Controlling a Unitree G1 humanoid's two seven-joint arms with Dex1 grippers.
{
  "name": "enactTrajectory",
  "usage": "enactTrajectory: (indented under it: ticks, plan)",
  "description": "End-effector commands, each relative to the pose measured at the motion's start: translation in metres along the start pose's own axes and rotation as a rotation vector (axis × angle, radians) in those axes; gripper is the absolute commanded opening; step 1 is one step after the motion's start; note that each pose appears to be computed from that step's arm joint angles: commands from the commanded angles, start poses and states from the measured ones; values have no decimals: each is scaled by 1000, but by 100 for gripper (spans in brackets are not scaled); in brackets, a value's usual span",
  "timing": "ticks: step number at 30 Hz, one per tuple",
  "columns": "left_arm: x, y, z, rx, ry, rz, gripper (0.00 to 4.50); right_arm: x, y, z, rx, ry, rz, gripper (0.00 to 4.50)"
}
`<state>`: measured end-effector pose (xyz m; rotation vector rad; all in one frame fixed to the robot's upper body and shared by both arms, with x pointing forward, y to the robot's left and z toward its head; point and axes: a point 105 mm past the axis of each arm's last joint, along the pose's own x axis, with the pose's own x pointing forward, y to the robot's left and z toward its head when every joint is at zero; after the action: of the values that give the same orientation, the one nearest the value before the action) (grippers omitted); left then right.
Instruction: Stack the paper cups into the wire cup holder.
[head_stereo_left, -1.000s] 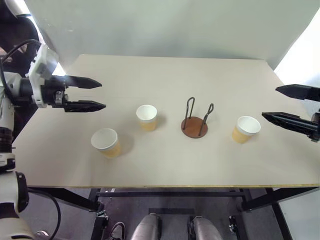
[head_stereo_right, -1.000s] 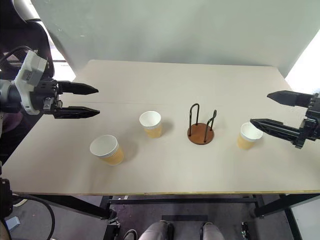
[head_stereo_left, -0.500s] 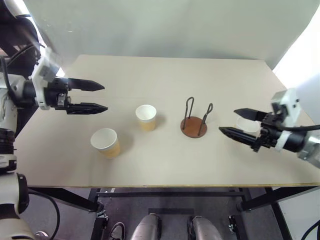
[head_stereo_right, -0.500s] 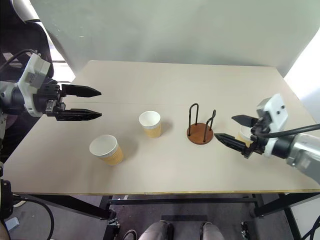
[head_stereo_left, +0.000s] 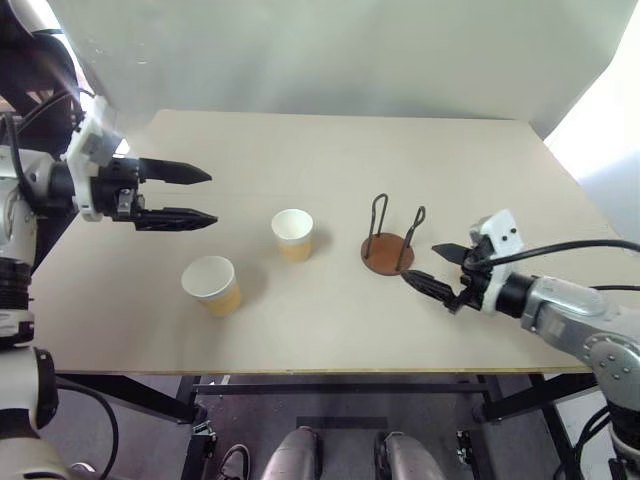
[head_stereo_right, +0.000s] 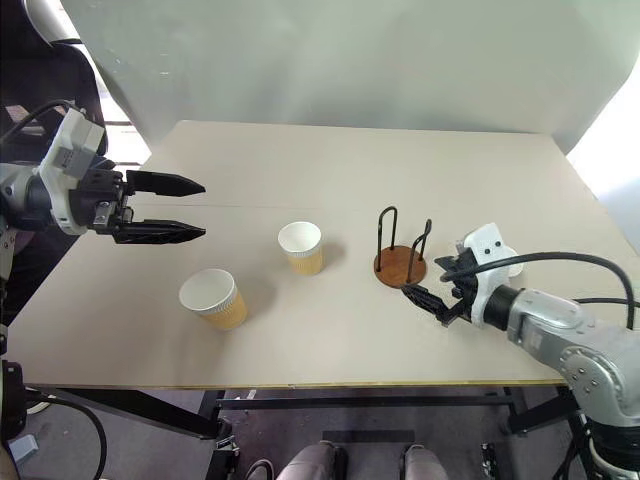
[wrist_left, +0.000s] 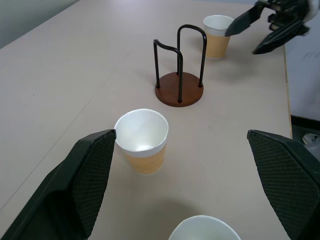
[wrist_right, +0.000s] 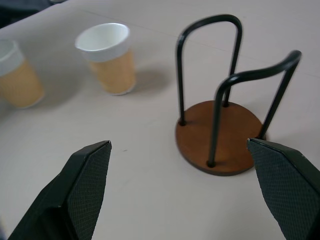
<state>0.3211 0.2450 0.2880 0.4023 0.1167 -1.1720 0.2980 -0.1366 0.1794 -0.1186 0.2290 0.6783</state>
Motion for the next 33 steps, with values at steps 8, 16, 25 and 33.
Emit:
enactTrajectory:
  ticks: [8, 16, 25, 33]
  plan:
    - [-8, -7, 9, 37, -3, -20, 449, 25, -4, -5, -44, -18, -66, 450]
    - [-6, -6, 6, 38, 8, -3, 449, 50, -2, -10, -61, -30, -57, 450]
    - [-6, -6, 6, 53, 12, 10, 449, 65, -5, -12, -107, -36, -59, 450]
    - [-7, -7, 7, 62, 19, 16, 450, 74, -5, -8, -121, -61, -60, 432]
